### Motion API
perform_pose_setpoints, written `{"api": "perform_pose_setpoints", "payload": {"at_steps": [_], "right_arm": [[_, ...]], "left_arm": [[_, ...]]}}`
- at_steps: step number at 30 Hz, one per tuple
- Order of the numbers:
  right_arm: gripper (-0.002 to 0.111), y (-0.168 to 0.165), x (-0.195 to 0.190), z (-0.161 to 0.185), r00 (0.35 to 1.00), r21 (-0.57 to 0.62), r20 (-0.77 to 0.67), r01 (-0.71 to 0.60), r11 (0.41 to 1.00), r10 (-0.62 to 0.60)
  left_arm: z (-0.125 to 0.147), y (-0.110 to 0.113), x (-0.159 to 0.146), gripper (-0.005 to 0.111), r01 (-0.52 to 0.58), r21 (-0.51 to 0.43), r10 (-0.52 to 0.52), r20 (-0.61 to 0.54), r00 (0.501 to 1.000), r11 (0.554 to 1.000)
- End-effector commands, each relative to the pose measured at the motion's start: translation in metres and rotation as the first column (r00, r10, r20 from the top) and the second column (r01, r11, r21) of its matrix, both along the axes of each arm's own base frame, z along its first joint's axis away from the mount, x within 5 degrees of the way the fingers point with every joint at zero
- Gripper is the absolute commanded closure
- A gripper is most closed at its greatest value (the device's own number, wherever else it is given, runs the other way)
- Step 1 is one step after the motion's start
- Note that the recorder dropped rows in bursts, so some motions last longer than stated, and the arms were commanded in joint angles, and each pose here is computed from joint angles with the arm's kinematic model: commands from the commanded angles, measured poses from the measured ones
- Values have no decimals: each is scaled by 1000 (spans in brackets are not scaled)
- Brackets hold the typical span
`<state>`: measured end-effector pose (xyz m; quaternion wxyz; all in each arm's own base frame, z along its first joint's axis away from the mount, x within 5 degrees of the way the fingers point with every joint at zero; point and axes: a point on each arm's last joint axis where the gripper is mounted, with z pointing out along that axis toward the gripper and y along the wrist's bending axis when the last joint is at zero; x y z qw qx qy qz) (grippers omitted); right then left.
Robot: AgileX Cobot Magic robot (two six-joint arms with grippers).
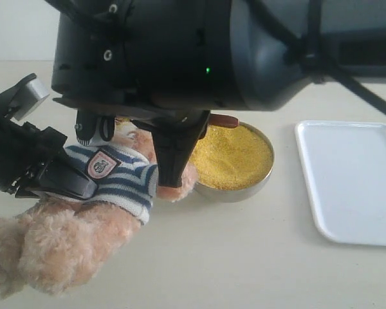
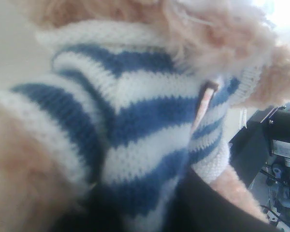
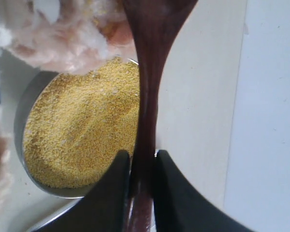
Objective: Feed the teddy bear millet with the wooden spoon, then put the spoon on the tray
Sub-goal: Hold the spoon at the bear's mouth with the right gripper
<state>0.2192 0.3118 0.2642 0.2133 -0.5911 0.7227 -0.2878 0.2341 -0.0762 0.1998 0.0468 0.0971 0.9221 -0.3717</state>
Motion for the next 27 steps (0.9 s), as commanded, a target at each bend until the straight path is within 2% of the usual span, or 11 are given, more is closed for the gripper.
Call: {"api": "perform_pose_setpoints", "payload": {"at_steps": [1, 20, 23, 27], "right_arm": [[109, 0, 0, -1, 1000, -4, 5, 4, 1000, -4], [109, -1, 0, 0, 1000, -5, 6, 3, 1000, -3], [109, -2, 1, -2, 1000, -31, 22, -9, 999, 10], [109, -10, 1, -15, 998, -128, 47, -37, 991, 43]], "left_arm": [[3, -2, -1, 103, -2, -32, 2, -5, 1000, 999], [3, -2, -1, 103, 0, -33, 0, -5, 1000, 999], [3, -2, -1, 103, 0, -33, 0, -5, 1000, 999], [3, -2, -1, 103, 0, -33, 0, -5, 1000, 999]]}}
